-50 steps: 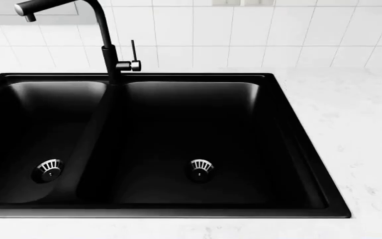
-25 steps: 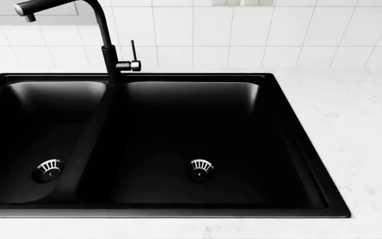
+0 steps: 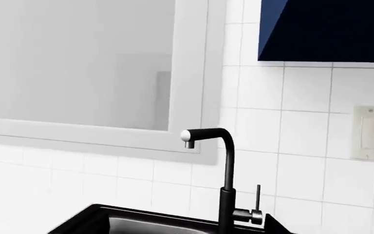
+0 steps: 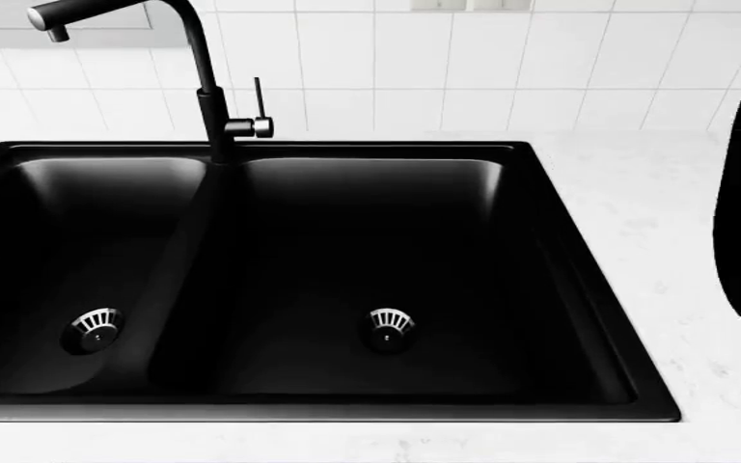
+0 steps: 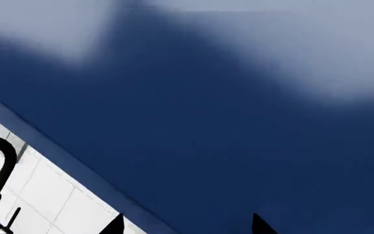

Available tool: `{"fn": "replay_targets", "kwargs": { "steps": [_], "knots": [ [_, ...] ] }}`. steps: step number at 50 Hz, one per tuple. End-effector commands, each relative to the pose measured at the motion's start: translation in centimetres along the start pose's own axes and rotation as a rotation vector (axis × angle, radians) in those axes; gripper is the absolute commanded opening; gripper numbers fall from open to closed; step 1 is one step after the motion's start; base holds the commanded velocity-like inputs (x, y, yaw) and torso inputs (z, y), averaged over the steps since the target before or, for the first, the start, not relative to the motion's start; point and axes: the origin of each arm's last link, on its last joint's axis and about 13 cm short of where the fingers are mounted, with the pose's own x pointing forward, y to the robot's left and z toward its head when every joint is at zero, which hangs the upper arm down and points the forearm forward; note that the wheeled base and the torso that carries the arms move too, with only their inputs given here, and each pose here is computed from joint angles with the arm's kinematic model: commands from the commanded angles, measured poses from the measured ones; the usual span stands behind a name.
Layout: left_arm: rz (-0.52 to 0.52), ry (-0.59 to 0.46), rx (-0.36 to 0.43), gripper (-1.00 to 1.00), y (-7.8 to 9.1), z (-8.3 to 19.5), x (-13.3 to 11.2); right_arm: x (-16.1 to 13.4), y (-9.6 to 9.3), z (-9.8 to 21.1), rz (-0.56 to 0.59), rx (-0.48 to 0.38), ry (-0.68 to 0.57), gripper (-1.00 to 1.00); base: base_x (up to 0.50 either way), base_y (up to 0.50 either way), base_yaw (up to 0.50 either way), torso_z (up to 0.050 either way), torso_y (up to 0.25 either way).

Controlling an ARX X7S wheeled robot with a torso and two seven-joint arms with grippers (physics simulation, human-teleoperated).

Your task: Pick and place the shaker into the drawer. Then close the cabinet.

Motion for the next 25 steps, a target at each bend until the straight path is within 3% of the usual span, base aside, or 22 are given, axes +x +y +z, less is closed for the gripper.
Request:
{"fn": "replay_targets", "kwargs": {
  "steps": [1, 11, 25],
  "knots": [
    [-0.017, -0.012, -0.180, 1.00, -0.7, -0.2, 1.8, -9.7, 6.3, -8.4, -0.033, 0.294, -0.316, 1.00, 0.00, 0.00, 0.00, 0.000, 0.000],
    [-0.031, 0.005, -0.185, 1.00, -1.1, -0.9, 1.7, -11.1, 8.0, -10.1, -0.112, 0.269, -0.344, 1.00, 0.00, 0.00, 0.00, 0.000, 0.000],
    [-0.044, 0.022, -0.179, 1.00, -1.2, -1.5, 1.5, -11.1, 9.3, -12.2, -0.028, 0.235, -0.282, 1.00, 0.00, 0.00, 0.00, 0.000, 0.000]
  ]
}}
